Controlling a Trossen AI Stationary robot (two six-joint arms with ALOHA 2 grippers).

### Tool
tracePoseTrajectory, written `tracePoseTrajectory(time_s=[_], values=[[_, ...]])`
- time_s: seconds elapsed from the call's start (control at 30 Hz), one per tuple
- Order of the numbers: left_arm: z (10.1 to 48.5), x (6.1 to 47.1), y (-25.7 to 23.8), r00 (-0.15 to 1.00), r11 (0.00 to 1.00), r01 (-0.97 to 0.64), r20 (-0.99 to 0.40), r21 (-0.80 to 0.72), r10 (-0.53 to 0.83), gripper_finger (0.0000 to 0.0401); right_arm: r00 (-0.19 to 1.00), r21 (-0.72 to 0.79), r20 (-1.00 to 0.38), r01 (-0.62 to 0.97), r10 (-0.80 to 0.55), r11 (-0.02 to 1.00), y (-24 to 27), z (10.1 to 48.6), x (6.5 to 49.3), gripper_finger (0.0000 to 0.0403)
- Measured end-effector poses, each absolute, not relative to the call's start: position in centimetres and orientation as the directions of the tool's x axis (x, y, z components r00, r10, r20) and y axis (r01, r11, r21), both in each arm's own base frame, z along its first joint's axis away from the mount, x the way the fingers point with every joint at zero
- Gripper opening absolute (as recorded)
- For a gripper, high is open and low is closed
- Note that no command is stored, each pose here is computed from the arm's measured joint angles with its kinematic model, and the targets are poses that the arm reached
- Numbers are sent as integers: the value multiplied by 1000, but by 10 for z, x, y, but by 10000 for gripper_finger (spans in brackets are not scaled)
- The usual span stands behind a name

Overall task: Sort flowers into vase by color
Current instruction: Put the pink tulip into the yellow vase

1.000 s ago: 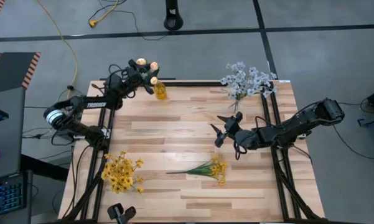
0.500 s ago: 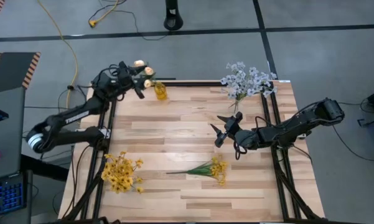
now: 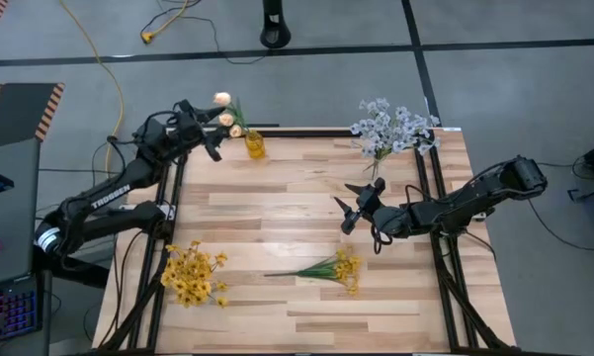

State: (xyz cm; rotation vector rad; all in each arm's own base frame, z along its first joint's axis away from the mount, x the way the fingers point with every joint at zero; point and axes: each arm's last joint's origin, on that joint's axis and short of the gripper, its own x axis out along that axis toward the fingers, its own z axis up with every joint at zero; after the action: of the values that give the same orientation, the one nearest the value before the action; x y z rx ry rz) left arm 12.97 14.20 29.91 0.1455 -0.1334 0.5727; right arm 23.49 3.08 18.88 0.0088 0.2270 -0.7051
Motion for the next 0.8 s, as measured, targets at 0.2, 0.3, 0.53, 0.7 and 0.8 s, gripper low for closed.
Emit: tracePoseTrajectory(time_s=[0.2, 0.3, 0.53, 0.7, 0.8], values=[[287, 139, 156, 804, 802, -592, 118, 78, 582, 222, 738, -68, -209, 643, -641, 763, 31, 189, 235, 265], [283, 146, 164, 807, 805, -589, 86, 65, 584, 222, 738, -68, -210, 643, -641, 763, 31, 189, 235, 265], [276, 159, 179, 814, 814, -579, -27, 52, 581, 222, 738, -68, -209, 643, -641, 763, 31, 189, 235, 265], [274, 160, 180, 794, 812, -572, -173, 115, 583, 222, 738, -68, -209, 643, -641, 763, 31, 189, 235, 265], [276, 160, 181, 786, 816, -563, -218, 133, 578, 222, 738, -68, -210, 643, -641, 763, 31, 189, 235, 265]])
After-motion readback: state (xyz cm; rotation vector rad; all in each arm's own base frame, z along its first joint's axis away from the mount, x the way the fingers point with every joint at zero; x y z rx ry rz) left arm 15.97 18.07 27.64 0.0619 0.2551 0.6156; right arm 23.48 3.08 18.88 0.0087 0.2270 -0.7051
